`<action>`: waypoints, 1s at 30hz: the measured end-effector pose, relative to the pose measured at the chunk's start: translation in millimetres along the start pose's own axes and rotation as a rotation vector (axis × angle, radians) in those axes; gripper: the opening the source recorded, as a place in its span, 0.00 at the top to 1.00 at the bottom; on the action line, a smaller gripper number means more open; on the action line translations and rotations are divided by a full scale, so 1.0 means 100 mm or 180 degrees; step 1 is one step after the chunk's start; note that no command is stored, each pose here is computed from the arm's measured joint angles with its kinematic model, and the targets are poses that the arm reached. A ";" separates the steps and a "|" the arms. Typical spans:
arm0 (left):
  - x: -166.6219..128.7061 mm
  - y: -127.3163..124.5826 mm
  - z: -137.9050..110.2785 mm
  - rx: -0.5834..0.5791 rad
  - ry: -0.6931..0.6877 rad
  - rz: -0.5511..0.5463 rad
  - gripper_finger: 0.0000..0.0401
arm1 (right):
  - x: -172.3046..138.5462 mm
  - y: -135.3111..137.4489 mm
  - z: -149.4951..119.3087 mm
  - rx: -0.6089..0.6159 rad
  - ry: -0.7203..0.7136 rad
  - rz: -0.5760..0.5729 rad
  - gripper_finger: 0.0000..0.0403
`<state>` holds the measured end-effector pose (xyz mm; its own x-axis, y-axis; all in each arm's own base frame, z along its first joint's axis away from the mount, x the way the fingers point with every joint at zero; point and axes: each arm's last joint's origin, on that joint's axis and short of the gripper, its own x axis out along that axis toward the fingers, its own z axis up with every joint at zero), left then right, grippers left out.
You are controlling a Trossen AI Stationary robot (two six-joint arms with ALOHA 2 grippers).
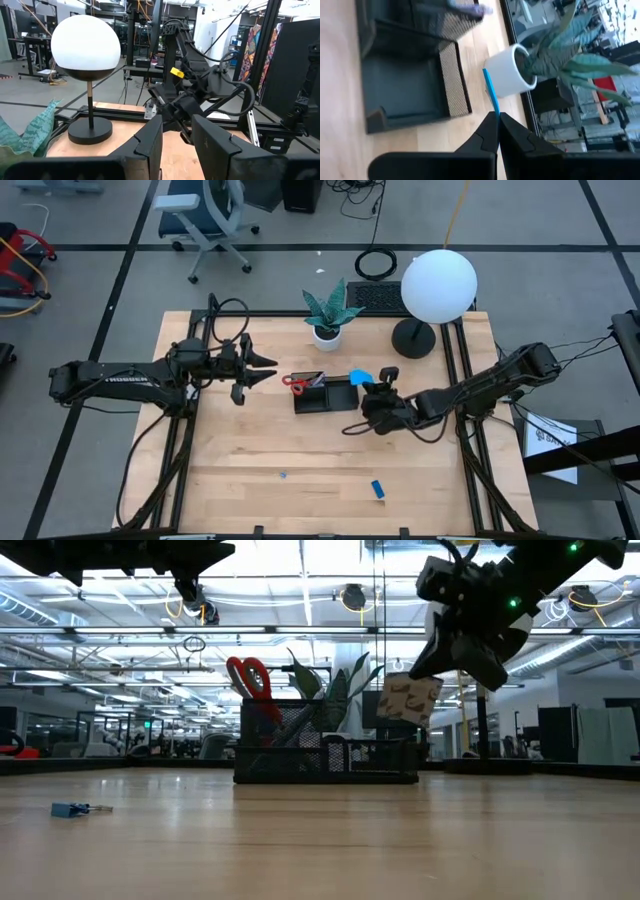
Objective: Pick and place office supplies into organizer
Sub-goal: Put the blue sticky notes into the right section of the desk organizer
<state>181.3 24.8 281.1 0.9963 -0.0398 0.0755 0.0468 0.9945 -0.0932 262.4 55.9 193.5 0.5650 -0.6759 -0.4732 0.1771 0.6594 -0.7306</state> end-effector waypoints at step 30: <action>0.00 0.00 0.00 0.0001 0.0002 0.0001 0.72 | 0.21 0.76 0.24 -0.0758 -0.0341 -0.0536 1.00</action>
<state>181.3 24.8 281.0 0.9964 -0.0394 0.0748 0.0463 0.9946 -0.0931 307.3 99.7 140.1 0.6278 -0.7222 -0.2902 0.0887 0.4369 -0.8951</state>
